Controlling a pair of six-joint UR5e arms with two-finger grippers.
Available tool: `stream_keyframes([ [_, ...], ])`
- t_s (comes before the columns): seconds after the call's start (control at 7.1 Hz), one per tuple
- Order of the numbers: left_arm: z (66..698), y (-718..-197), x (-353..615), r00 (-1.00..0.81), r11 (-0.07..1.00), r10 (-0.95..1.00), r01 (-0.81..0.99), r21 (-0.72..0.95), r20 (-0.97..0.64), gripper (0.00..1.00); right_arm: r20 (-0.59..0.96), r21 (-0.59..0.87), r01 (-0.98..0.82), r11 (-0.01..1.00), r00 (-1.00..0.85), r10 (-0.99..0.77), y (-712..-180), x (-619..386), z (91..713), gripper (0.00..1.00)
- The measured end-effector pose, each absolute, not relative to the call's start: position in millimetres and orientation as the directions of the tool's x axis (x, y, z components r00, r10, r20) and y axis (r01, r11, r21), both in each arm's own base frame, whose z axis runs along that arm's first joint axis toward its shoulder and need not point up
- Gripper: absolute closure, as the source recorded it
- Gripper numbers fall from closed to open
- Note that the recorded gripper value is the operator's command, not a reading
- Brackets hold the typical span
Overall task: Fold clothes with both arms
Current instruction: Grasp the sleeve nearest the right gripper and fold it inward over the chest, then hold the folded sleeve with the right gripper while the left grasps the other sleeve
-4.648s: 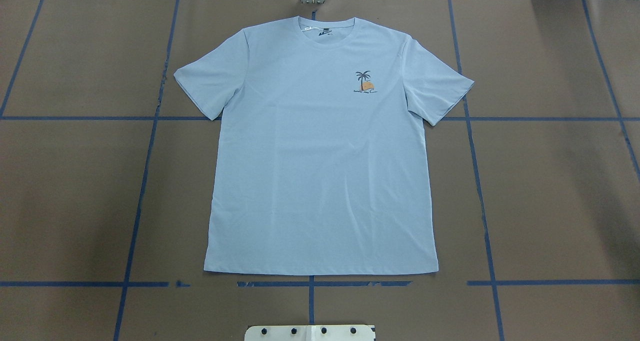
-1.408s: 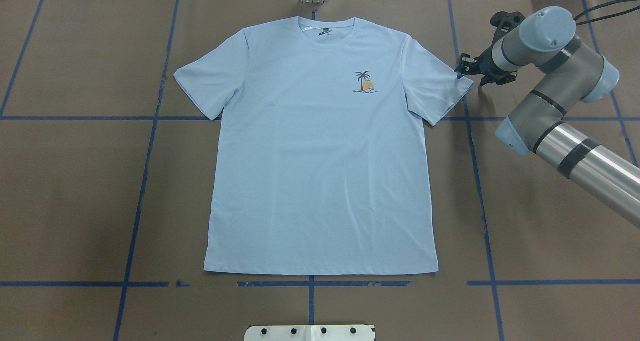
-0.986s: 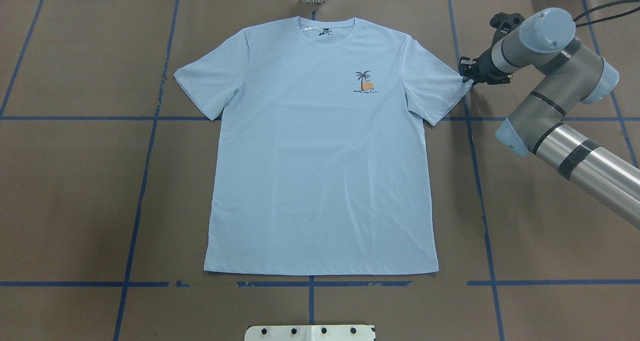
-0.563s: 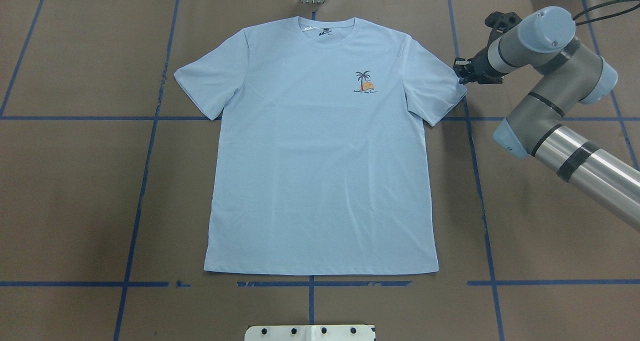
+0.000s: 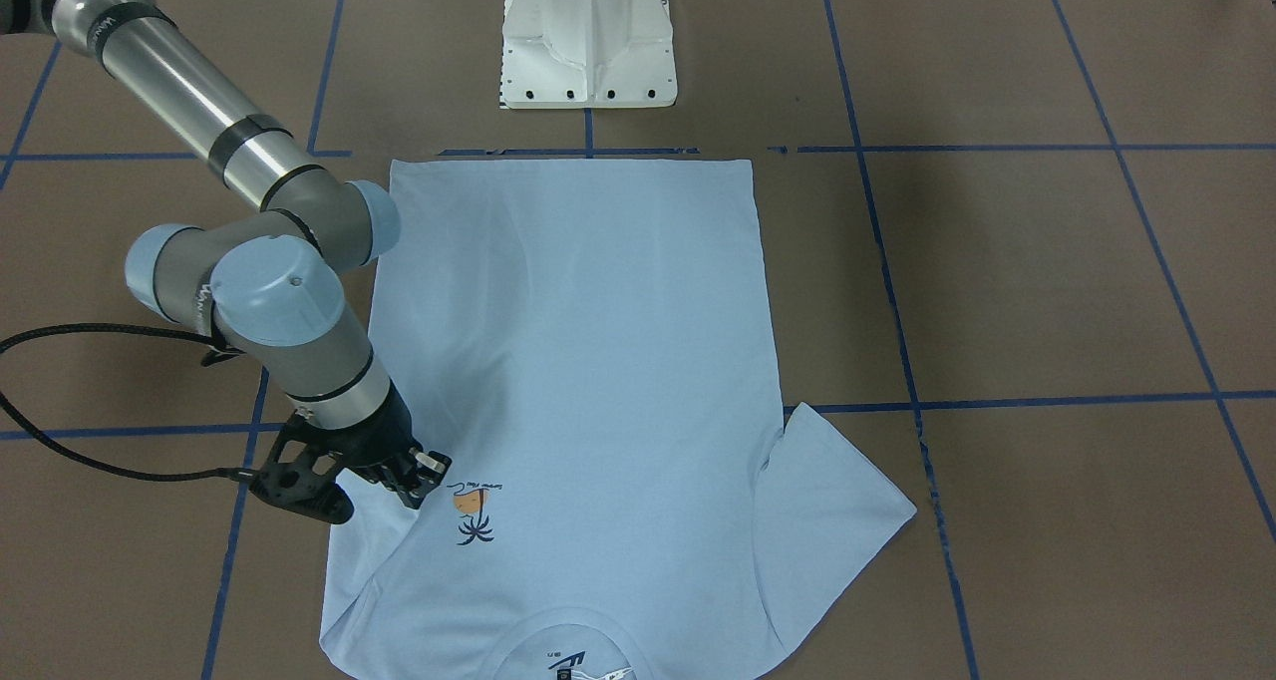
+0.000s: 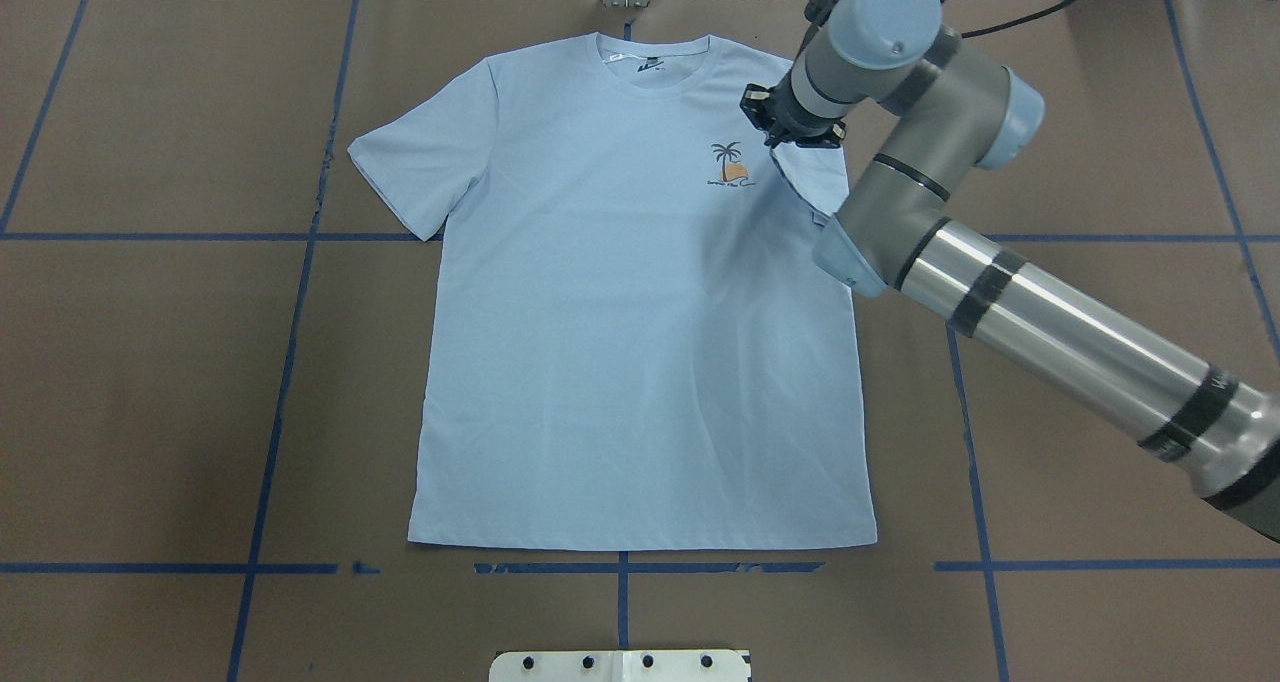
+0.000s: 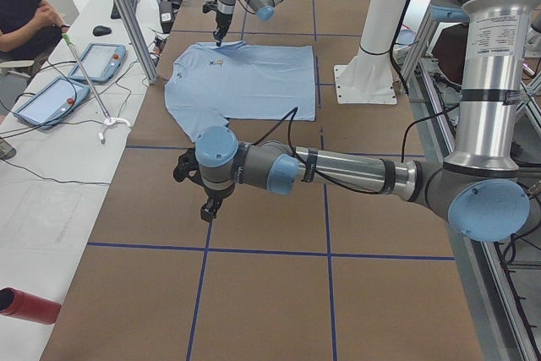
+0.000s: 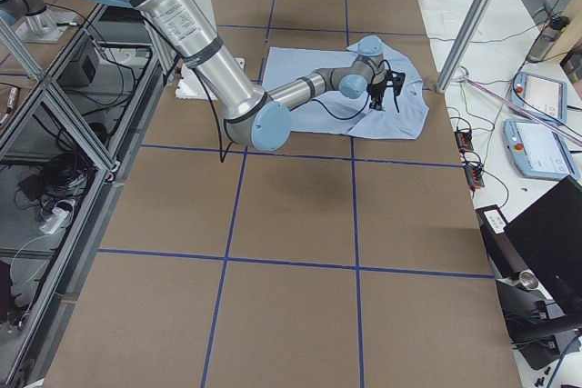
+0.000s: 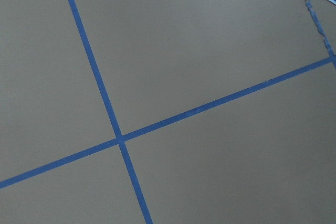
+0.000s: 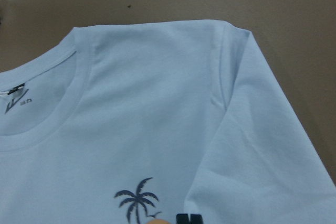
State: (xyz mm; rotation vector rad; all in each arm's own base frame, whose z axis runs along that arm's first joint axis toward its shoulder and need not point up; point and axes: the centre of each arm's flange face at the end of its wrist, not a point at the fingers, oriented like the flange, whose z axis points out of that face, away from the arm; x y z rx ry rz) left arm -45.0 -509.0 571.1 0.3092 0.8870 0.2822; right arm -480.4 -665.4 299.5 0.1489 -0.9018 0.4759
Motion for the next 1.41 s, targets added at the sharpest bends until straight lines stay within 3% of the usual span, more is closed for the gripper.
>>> stream_keyframes([
  [0.14,569.0,-508.6,-45.0,0.600,0.918,0.368,-0.112,0.381,-0.710,0.00,0.773,-0.066,-0.470,0.880,0.534,0.343,-678.3,-496.8,282.1,1.00],
  [0.28,567.1,-508.5,-45.0,0.600,0.917,0.370,-0.112,0.384,-0.709,0.00,0.768,-0.054,-0.478,0.877,0.542,0.343,-682.2,-507.2,274.7,0.01],
  [0.7,545.8,-524.9,-13.0,0.589,0.933,0.315,-0.047,0.357,-0.744,0.00,0.791,0.006,-0.456,0.890,0.546,0.275,-645.5,-551.7,254.8,0.00],
  [1.27,448.3,-612.9,180.3,0.508,0.965,0.202,0.045,0.260,-0.837,0.01,0.870,0.032,-0.415,0.909,0.460,0.179,-557.6,-522.0,243.5,0.00],
  [1.41,427.8,-640.7,239.6,0.534,0.971,0.152,0.076,0.226,-0.831,0.07,0.881,0.030,-0.411,0.911,0.441,0.171,-537.9,-509.0,247.2,0.00],
])
